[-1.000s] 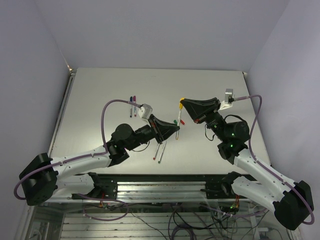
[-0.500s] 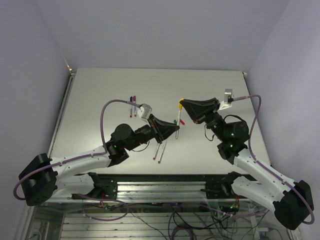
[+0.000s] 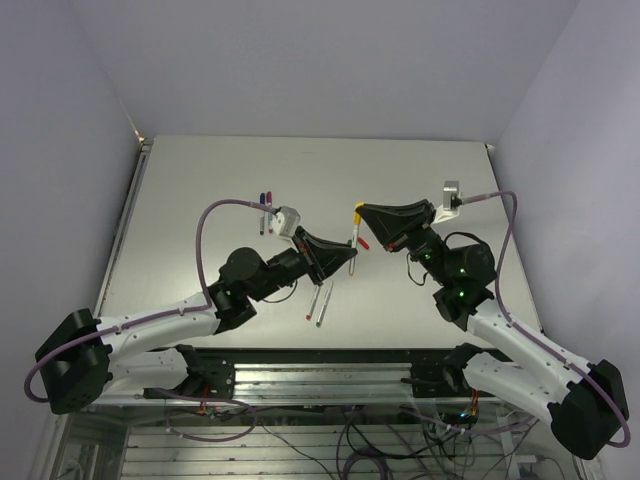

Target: Insert the pens into the pen caps

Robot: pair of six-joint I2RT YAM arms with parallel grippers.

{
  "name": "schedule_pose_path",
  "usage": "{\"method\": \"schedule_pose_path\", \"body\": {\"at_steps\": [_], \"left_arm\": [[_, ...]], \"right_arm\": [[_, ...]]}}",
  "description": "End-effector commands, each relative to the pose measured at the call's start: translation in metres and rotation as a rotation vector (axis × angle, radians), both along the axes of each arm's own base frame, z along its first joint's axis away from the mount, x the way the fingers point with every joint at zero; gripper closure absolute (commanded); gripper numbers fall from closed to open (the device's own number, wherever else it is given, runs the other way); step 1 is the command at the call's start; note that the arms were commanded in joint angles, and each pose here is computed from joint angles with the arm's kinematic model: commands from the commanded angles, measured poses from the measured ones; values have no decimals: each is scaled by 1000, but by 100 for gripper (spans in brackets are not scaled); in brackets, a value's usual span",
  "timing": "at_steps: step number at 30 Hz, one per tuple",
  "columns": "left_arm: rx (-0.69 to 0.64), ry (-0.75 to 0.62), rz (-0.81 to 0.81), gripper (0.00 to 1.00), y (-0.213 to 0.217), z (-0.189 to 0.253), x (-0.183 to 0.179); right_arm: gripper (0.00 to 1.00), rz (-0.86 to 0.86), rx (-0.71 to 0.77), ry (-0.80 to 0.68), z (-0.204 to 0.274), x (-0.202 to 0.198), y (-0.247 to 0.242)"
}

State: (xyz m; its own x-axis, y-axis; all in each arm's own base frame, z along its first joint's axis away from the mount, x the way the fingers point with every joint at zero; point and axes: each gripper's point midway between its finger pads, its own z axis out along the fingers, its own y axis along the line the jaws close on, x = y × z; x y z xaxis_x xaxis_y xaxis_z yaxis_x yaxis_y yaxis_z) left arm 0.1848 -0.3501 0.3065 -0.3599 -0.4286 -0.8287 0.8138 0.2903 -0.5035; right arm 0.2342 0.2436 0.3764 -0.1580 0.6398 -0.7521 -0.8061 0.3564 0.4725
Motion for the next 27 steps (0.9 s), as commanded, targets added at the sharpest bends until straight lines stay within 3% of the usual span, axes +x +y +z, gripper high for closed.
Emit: {"method": "schedule_pose_path", "body": {"at_steps": [1,13,27], "left_arm": [[-42,-50,41,93,9,22,5],[-55,-91,90,93,14,38,13],[-173,-161,265,93,48,87,32]], "right_arm": [[100,14,-20,26,-10,-4,2],[100,16,-176,120,-45,2,20],[100,11,-349,231,-102,-6,36]]}}
